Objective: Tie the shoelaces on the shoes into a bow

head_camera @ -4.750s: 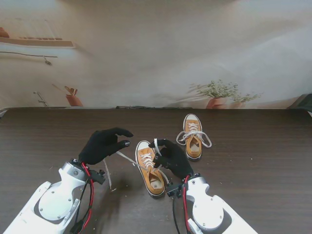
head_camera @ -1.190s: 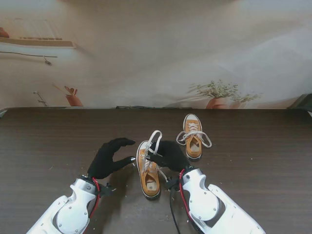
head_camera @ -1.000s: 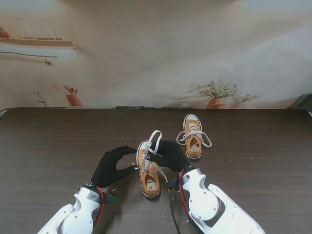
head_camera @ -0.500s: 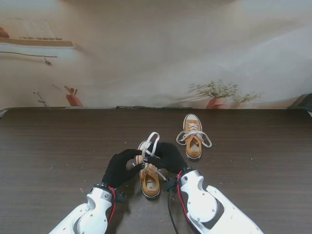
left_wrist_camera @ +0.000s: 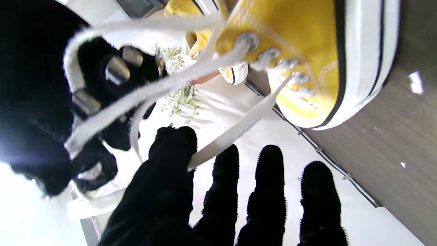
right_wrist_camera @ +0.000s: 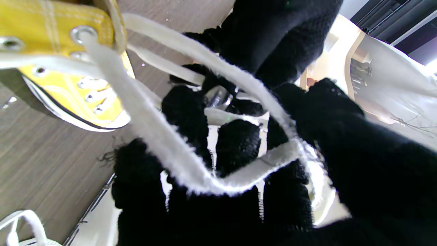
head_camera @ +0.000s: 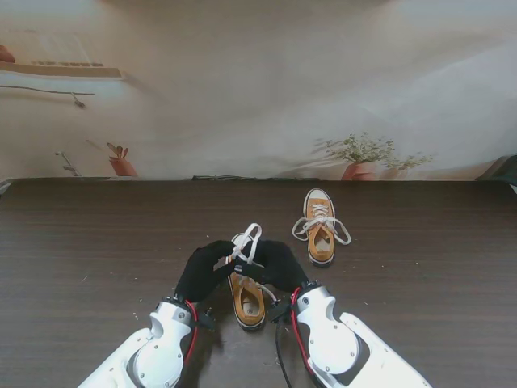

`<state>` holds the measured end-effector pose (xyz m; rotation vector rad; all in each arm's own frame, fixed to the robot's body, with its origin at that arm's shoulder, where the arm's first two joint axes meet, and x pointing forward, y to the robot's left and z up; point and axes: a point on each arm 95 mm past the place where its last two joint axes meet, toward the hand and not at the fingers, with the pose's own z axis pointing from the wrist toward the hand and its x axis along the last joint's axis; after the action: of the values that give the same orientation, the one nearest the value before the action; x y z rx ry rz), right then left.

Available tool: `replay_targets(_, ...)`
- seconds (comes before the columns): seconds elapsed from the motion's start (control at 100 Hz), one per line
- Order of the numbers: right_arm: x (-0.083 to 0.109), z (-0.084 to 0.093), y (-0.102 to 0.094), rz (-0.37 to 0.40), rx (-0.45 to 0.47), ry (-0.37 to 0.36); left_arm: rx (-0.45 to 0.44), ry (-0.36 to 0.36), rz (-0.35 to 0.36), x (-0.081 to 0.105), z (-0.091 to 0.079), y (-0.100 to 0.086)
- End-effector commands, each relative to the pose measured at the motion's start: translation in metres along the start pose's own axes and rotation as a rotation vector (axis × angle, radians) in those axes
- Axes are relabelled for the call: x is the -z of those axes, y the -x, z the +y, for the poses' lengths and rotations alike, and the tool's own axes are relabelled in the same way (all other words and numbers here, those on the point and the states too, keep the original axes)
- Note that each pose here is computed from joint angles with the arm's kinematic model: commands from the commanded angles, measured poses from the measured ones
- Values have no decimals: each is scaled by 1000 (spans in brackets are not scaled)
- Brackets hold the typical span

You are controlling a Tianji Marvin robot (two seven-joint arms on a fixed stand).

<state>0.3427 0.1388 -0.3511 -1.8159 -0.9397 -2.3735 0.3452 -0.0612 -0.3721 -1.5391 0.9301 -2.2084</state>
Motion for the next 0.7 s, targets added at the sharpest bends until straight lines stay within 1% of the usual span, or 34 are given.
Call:
replay_targets(0.0, 2, -3, 0, 3, 0, -18, -6, -13, 20, -10, -12, -9)
replay_targets(0.09, 3, -3, 0, 2, 1, -18, -21, -28, 26, -22, -26, -14)
replay_targets(0.15, 3, -3, 0, 2, 2, -20, -25, -41, 28, -33, -36, -19)
replay_targets(0.26, 1, -4, 0, -1, 1, -25, -53, -43, 15, -61, -53, -27)
replay_targets(0.32, 1, -5, 0, -2, -4, -24, -79, -16, -2, -78, -58, -30)
replay_targets(0.38, 0, -5, -1, -1, -7, -23, -96, 13, -22, -93, -58, -32)
replay_targets(0.41, 0, -5, -2, 0, -6, -21, -105, 39, -40, -99, -57, -33)
replay_targets(0.44, -1, -4, -2, 0, -6, -20, -117, 74, -59, -104, -56, -33)
replay_targets(0.49, -1, -4, -3, 0, -6, -19, -136, 110, -63, -110, -53, -32)
replay_targets(0.57, -1, -2, -3, -1, -3, -18, -158, 157, -77, -115, -49, -31)
replay_targets(0.69, -1, 2, -1, -9, 4, -14, -177, 168, -96, -114, -46, -27)
